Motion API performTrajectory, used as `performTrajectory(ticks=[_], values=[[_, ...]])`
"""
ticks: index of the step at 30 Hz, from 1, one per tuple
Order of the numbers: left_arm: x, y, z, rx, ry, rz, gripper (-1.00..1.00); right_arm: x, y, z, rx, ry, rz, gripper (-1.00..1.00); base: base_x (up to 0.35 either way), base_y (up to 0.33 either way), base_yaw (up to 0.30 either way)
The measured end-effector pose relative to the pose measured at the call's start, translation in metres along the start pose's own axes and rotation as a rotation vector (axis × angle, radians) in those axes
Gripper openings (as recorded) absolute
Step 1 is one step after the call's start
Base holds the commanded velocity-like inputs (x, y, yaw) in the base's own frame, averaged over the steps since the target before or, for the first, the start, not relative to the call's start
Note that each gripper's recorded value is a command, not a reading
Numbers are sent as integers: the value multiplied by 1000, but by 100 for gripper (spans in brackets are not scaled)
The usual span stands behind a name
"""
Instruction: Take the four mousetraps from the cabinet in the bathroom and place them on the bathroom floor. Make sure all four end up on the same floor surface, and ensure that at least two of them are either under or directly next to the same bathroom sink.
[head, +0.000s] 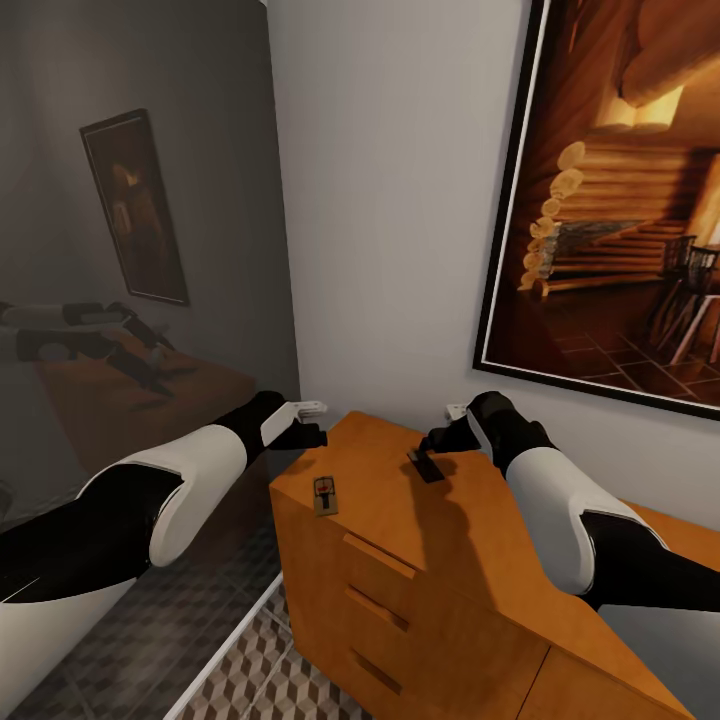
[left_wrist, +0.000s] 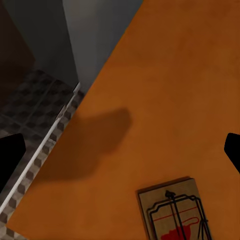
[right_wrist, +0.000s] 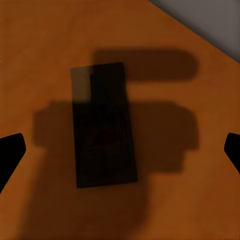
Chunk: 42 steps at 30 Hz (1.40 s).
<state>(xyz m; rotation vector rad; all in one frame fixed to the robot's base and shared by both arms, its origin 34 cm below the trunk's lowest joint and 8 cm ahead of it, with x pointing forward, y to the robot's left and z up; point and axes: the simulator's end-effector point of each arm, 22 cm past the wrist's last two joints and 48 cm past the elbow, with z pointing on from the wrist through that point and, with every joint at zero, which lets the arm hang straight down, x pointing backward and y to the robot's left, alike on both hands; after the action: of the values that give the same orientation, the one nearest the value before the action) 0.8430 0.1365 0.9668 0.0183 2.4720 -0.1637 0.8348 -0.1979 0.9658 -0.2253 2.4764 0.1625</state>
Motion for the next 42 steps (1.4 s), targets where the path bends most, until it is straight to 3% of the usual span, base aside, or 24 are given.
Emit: performTrajectory(ticks=[42], values=[[2, 1, 1, -1, 4, -1, 100, 0, 1, 0, -2, 0, -1, 100, 0, 0, 0]])
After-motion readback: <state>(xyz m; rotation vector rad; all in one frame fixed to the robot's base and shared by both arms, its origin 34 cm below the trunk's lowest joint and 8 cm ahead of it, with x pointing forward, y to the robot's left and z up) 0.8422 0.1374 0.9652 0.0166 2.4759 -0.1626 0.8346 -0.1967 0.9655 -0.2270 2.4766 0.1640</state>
